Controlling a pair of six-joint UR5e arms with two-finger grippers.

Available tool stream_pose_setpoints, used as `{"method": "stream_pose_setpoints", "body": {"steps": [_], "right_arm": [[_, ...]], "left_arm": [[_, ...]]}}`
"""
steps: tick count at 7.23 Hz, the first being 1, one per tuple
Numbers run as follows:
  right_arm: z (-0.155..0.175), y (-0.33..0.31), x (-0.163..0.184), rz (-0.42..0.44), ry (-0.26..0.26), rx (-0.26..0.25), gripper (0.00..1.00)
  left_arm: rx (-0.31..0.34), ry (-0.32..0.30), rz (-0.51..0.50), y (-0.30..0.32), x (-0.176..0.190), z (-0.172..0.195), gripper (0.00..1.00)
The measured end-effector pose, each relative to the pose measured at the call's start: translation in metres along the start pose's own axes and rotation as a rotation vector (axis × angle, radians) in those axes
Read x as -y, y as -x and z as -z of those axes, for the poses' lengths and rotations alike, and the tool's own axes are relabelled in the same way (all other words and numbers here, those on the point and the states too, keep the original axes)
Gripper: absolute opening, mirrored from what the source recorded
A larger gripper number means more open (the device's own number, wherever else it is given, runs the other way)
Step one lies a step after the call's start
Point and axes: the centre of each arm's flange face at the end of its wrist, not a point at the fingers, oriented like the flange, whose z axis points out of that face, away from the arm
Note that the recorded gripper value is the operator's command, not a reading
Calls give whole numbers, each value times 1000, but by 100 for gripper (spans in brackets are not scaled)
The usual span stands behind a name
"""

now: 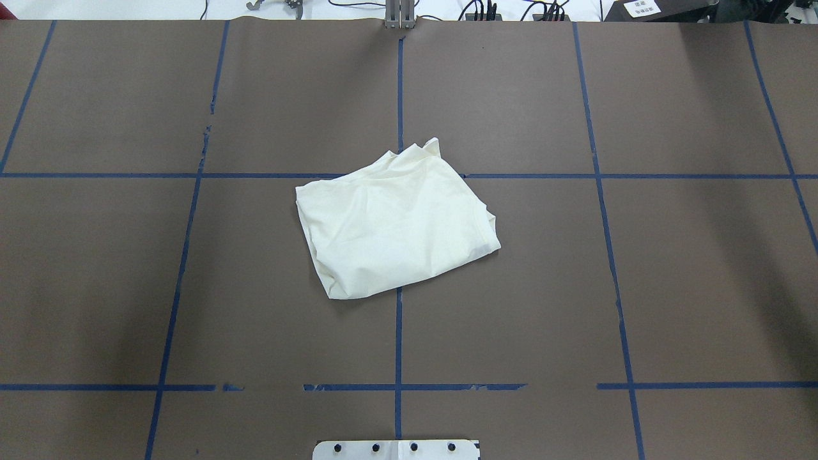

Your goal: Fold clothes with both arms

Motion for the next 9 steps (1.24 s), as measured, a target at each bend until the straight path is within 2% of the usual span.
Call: {"method": "stream_pose_setpoints", "body": {"steps": [7,9], "right_arm": [[-1,6,6,7,2,7,100],[-2,16,9,26,3,9,100]], "left_arm": [[-1,12,5,-1,-4,-2,100],[-1,-1,-9,-15,-1,12,100]]}}
